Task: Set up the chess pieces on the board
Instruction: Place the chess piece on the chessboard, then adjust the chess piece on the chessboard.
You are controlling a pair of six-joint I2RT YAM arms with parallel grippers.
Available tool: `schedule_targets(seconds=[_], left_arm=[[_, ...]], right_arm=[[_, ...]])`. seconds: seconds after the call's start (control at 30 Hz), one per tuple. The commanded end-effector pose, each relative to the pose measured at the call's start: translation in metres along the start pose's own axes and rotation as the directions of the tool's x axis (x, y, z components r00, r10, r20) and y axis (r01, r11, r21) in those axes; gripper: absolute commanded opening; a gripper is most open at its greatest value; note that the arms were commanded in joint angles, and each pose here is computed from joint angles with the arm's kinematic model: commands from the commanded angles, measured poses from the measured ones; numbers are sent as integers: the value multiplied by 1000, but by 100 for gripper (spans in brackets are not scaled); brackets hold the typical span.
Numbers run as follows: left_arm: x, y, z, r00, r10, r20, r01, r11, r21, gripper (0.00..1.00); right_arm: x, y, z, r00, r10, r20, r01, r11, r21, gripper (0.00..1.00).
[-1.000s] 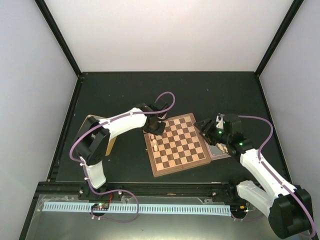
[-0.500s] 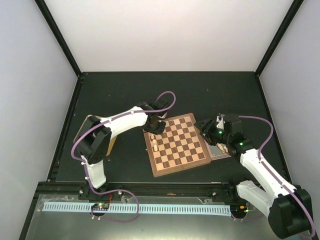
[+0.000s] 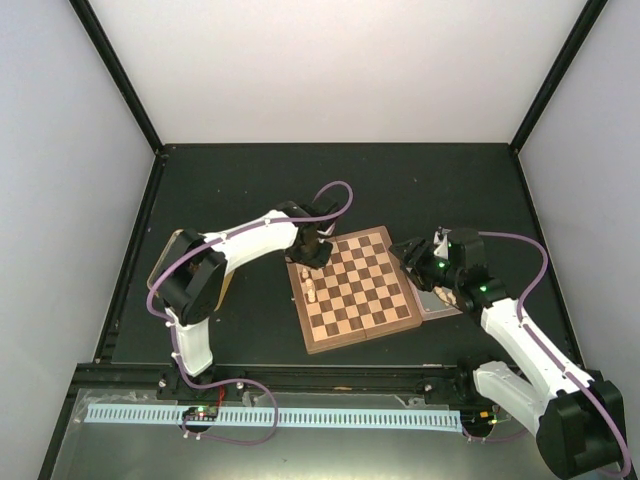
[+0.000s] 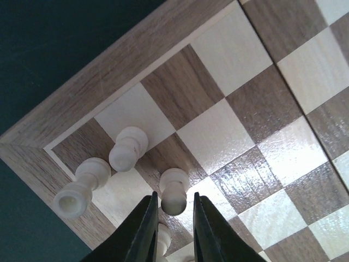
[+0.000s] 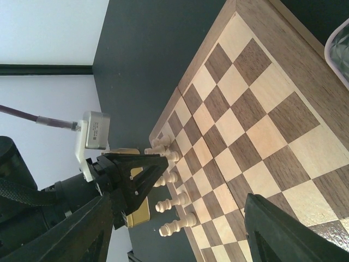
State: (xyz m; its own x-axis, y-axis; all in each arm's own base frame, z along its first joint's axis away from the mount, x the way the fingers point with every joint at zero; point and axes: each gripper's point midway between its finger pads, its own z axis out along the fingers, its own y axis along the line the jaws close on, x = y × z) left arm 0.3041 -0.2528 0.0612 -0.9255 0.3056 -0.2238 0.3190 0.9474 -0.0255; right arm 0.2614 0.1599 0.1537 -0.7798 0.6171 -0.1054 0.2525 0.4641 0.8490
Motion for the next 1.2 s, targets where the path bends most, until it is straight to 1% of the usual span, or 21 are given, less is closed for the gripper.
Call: schedule_targets(seconds=[0.0, 0.27, 0.43, 0.6, 0.77, 0.9, 1.17], left_arm=[[-12, -1, -12, 1000, 5, 18, -5, 1000, 2, 22], [-18, 4, -23, 999, 3, 51, -1, 1000, -26, 28], [-24, 7, -34, 996, -9, 93, 11, 1000, -26, 33], [-27, 8, -34, 992, -25, 120, 26, 1000, -12, 37], [-31, 10, -25, 991, -43, 129, 44, 999, -7, 37], [-36, 15, -20, 989, -65, 134, 67, 998, -14, 34], [-39, 16, -11, 991, -77, 112, 80, 997, -23, 31]], right_arm=[[-3, 11, -5, 1000, -21, 9, 22, 999, -32, 66], [-3, 10, -7, 999, -28, 16, 28, 999, -26, 67], [-10, 7, -11, 998, -49, 50, 49, 999, 1, 67], [-19, 0, -17, 991, -90, 102, 84, 995, 60, 67], [-24, -6, -22, 984, -113, 137, 99, 990, 103, 66], [-23, -9, -22, 984, -113, 137, 98, 989, 109, 66], [-23, -11, -21, 984, -117, 131, 102, 988, 116, 66]])
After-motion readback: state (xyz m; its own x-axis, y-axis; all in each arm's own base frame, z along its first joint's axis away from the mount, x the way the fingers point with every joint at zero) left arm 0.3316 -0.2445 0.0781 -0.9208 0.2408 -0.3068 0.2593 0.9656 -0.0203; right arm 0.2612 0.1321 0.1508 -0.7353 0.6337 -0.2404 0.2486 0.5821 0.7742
